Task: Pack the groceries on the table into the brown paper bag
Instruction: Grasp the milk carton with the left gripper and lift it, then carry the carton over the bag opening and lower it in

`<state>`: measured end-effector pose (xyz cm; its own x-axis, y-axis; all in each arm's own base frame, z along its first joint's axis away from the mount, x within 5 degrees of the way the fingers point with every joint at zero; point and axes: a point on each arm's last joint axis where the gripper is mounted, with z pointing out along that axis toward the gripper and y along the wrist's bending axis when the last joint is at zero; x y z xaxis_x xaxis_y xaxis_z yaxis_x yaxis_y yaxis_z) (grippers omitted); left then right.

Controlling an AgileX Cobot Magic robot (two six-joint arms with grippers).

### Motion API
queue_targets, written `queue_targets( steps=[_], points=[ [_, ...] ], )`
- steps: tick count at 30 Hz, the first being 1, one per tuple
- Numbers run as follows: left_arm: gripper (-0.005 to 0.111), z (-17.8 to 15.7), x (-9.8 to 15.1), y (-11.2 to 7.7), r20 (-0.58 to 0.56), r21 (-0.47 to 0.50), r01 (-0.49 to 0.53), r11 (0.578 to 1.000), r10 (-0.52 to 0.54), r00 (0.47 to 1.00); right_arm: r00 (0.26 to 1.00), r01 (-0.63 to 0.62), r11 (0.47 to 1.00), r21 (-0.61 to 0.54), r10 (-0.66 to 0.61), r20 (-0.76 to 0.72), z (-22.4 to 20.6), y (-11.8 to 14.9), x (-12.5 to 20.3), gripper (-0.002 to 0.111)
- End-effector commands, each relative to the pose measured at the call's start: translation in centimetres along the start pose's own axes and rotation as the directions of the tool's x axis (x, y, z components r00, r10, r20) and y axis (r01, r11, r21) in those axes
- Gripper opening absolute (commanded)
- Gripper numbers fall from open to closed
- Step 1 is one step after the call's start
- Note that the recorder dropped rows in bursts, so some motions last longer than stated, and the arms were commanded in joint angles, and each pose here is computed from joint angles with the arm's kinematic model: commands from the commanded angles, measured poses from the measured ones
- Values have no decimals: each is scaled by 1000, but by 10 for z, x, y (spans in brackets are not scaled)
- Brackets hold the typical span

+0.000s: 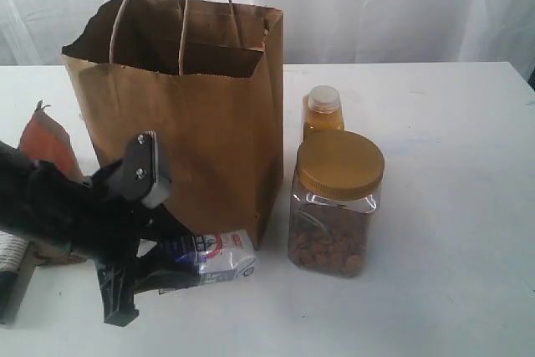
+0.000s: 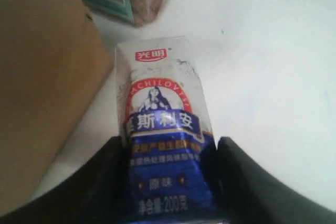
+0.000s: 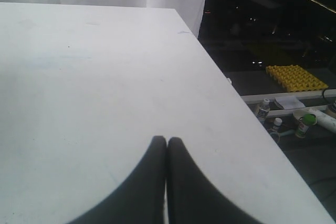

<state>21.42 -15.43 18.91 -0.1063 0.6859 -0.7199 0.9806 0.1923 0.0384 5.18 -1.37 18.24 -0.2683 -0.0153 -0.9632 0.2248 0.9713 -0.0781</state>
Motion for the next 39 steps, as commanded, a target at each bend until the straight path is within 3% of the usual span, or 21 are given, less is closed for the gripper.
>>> queue_targets(
  steps=[1, 9, 14, 26, 29, 35, 37, 39],
  points=[
    [0, -28, -20, -16, 68, 19, 209, 978, -210, 975, 1000, 1, 1000, 8, -1, 3, 0, -1, 0, 0],
    [0, -61, -35, -49, 51, 178, 390, 903, -405, 913, 1000, 1, 1000, 8, -1, 3, 0, -1, 0, 0],
    [0, -74, -38, -66, 41, 258, 332, 907, -354, 934, 1000, 1, 1000, 8, -1, 3, 0, -1, 0, 0],
    [0, -96, -43, -79, 91, 200, 235, 951, -257, 962, 1000, 1, 1000, 8, -1, 3, 0, -1, 0, 0],
    [0, -101, -45, -80, 125, 155, 219, 963, -239, 963, 1000, 1, 1000, 8, -1, 3, 0, -1, 0, 0],
    [0, -130, -63, -72, 232, -91, 120, 989, -96, 968, 1000, 1, 1000, 8, -1, 3, 0, -1, 0, 0],
    [0, -149, -77, -71, 275, -196, 68, 978, -11, 961, 1000, 1, 1000, 8, -1, 3, 0, -1, 0, 0],
    [0, -172, -92, -69, 318, -335, 24, 942, 89, 944, 1000, 1, 1000, 8, -1, 3, 0, -1, 0, 0]
  ],
)
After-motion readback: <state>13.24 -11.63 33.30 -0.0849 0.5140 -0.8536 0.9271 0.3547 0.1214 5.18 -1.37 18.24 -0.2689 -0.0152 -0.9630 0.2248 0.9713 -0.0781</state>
